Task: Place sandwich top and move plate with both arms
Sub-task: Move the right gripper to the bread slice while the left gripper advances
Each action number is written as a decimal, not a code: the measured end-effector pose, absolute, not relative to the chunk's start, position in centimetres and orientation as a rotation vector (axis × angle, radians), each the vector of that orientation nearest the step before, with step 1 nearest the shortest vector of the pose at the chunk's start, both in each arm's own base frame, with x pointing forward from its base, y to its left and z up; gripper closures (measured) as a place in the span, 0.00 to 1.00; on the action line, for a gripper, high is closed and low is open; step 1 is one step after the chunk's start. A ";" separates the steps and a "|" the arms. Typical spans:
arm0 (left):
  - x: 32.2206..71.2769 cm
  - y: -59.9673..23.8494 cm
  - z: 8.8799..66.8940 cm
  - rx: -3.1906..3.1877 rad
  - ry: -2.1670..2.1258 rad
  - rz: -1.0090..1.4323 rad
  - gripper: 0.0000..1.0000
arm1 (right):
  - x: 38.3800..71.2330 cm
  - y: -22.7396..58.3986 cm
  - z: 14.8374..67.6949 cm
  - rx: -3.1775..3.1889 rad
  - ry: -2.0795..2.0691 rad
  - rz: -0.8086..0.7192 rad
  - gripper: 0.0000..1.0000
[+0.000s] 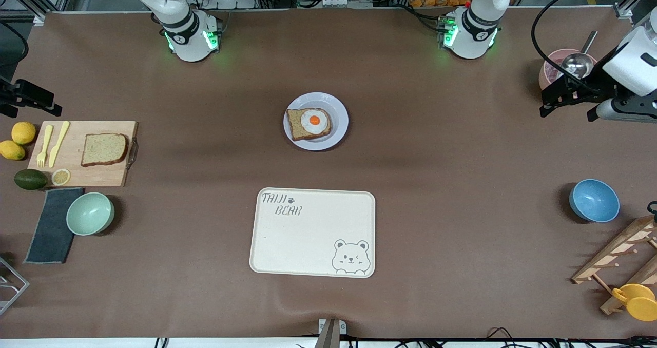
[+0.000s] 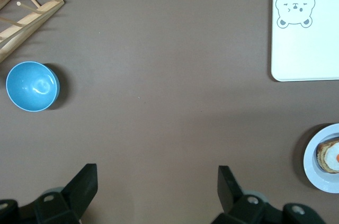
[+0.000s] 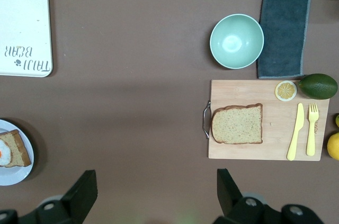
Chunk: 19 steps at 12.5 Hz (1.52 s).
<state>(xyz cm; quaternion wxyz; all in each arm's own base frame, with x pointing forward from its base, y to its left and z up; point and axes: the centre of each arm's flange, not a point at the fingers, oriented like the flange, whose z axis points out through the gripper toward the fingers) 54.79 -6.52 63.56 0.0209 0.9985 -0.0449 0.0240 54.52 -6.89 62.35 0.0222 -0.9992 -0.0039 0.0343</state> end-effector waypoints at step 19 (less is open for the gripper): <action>54.1 -11.4 55.5 2.999 -0.128 -0.023 0.00 | 55.3 -11.5 52.4 -2.991 0.095 0.293 0.00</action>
